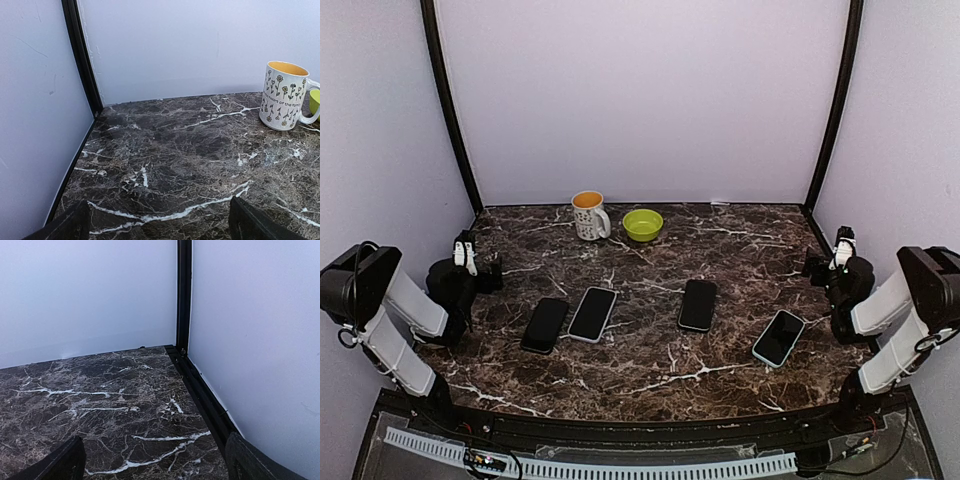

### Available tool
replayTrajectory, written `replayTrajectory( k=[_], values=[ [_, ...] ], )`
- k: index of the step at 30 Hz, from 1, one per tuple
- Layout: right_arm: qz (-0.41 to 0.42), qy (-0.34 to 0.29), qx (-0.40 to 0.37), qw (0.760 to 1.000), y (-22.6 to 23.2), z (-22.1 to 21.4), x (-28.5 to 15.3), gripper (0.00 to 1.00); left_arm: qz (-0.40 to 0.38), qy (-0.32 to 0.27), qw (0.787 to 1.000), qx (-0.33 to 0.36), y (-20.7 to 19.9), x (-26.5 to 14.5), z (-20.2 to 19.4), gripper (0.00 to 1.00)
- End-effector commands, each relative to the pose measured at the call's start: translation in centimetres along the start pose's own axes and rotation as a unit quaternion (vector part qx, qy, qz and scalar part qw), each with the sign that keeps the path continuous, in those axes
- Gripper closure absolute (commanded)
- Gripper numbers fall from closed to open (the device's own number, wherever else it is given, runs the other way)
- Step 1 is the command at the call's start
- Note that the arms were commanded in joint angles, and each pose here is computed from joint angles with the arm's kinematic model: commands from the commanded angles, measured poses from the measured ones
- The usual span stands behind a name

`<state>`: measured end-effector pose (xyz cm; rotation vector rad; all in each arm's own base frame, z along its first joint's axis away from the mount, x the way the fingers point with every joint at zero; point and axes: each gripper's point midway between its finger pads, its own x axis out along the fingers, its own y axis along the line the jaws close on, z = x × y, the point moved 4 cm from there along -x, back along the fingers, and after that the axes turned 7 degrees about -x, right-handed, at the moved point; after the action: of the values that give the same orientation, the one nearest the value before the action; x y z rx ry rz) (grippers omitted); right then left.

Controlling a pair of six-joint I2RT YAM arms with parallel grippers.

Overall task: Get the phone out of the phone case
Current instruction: Pick up the phone with the phone case at the center of the board.

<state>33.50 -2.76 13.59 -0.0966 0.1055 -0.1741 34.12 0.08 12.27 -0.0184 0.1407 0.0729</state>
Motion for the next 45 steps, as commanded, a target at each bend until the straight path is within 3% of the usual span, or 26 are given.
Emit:
replayTrajectory(
  k=[1,18,22,26,27,33,41,45],
  values=[
    [0.000,-0.018,0.006,1.000,0.0,0.9,0.3,0.02,-0.001,-0.012,1.000,-0.004,0.1,0.2,0.9,0.01],
    [0.008,-0.021,0.003,1.000,0.2,1.1,0.3,0.02,0.001,-0.011,1.000,-0.008,0.2,0.3,0.9,0.01],
    [-0.012,-0.005,0.006,1.000,-0.2,2.2,0.8,0.02,0.044,-0.019,0.999,-0.021,1.3,0.1,2.3,0.01],
    [-0.054,0.060,0.033,0.996,-1.1,3.4,2.0,0.02,0.071,0.028,0.995,-0.058,1.8,0.6,4.3,0.01],
    [-0.058,0.074,0.040,0.995,-1.3,3.9,2.2,0.02,0.087,0.071,0.991,-0.072,2.1,0.2,3.6,0.01],
    [-0.111,0.172,0.066,0.977,-0.3,7.5,1.9,0.02,0.144,0.115,0.972,-0.146,3.2,-1.2,6.3,0.01],
    [-0.076,0.351,0.173,0.917,2.0,6.4,-1.9,0.02,0.116,0.167,0.956,-0.210,1.9,-2.8,10.8,0.01],
    [-0.082,0.432,0.228,0.869,3.2,4.1,-4.8,0.02,0.075,0.209,0.953,-0.206,0.7,-4.0,12.7,0.01]
  ],
)
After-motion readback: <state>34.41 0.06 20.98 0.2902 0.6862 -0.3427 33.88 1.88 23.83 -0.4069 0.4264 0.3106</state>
